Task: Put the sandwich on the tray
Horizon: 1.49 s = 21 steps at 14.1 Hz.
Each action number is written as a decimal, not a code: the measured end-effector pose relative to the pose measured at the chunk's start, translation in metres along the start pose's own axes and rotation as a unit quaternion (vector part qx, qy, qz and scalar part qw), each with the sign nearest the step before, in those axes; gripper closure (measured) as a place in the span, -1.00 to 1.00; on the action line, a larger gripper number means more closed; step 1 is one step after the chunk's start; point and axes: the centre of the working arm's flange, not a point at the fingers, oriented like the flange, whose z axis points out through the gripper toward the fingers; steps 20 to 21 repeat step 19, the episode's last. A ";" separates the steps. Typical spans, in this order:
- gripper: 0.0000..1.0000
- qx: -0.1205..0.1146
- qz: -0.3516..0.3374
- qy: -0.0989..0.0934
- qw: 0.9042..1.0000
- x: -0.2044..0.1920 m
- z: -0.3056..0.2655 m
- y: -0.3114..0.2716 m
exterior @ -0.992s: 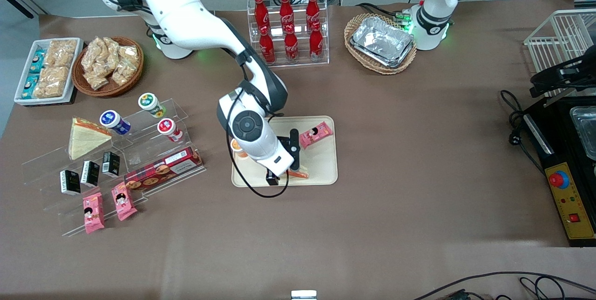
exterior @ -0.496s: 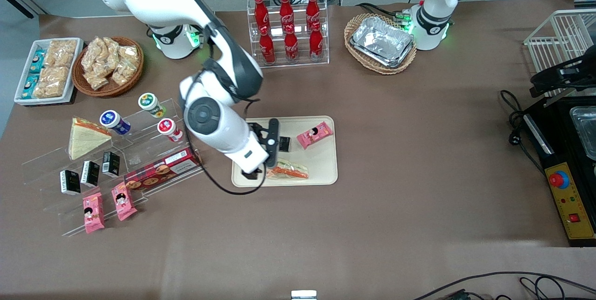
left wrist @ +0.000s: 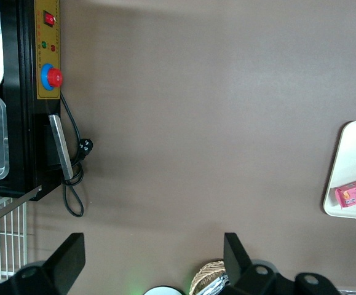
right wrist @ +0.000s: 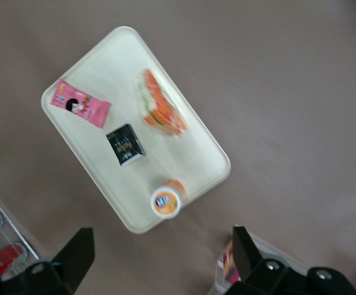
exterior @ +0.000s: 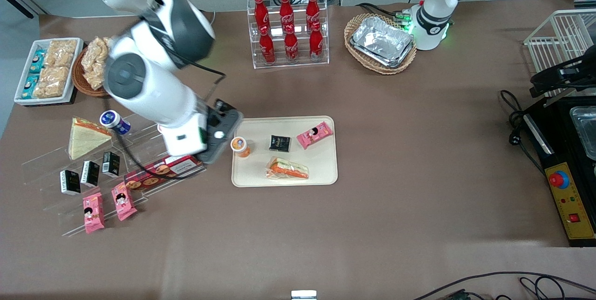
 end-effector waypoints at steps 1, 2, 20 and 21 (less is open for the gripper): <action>-1.00 -0.011 0.029 -0.006 1.000 -0.013 -0.016 0.007; -1.00 -0.026 0.057 -0.013 0.998 -0.025 -0.032 0.012; -1.00 -0.078 0.479 -0.021 0.874 -0.196 -0.139 0.120; -1.00 -0.078 0.479 -0.021 0.874 -0.196 -0.139 0.120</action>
